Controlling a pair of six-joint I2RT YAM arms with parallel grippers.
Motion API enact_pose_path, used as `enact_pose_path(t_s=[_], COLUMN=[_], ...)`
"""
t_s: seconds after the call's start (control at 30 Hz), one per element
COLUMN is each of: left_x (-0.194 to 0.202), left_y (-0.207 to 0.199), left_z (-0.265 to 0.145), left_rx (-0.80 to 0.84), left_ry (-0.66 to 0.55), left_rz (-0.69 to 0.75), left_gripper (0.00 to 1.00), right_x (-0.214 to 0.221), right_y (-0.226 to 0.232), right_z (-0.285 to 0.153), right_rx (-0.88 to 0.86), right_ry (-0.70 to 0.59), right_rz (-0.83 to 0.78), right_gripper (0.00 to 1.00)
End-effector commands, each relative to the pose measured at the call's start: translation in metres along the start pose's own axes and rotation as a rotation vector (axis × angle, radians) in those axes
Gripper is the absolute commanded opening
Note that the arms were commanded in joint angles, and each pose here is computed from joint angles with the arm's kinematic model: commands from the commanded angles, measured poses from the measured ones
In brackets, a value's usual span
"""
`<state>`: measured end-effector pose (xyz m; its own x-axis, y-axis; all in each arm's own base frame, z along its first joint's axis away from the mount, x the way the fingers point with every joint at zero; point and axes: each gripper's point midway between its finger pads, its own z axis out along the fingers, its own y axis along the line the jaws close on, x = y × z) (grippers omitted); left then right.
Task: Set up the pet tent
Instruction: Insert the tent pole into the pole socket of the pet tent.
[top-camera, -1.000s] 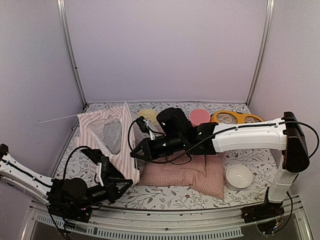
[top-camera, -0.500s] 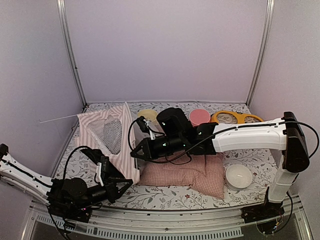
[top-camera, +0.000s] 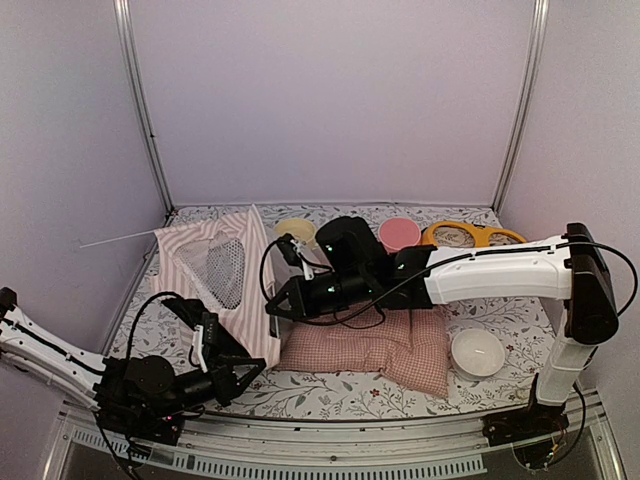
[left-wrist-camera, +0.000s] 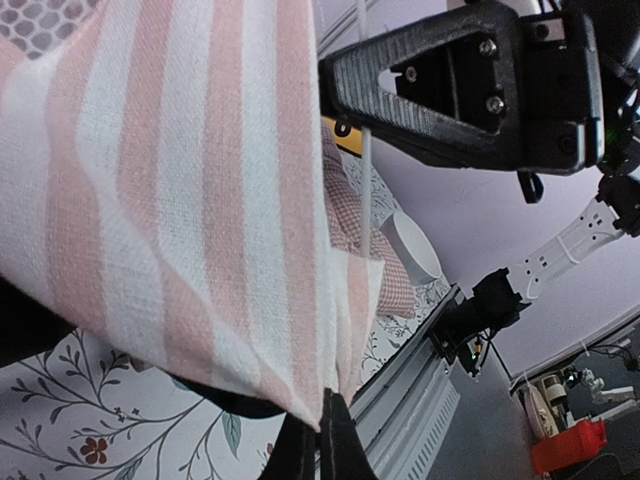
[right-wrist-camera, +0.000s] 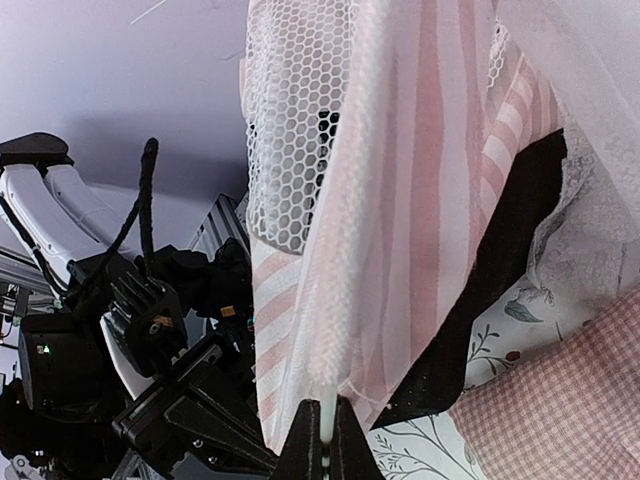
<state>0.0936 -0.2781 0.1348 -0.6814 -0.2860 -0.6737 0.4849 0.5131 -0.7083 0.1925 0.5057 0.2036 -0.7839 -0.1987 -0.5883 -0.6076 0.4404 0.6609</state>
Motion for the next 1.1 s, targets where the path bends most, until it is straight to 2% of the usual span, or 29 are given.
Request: enact_pose_path(t_s=[0.0, 1.07], left_x=[0.083, 0.069], left_y=[-0.011, -0.009], left_z=[-0.021, -0.02], left_rx=[0.136, 0.118], left_ry=[0.381, 0.323], left_rz=[0.097, 0.102], left_gripper=[0.0, 0.0], right_x=[-0.131, -0.098], right_y=[-0.016, 0.003], right_z=[-0.056, -0.024], right_rx=[0.068, -0.032], right_ry=[-0.475, -0.35], right_rz=[-0.017, -0.018], right_gripper=[0.0, 0.0])
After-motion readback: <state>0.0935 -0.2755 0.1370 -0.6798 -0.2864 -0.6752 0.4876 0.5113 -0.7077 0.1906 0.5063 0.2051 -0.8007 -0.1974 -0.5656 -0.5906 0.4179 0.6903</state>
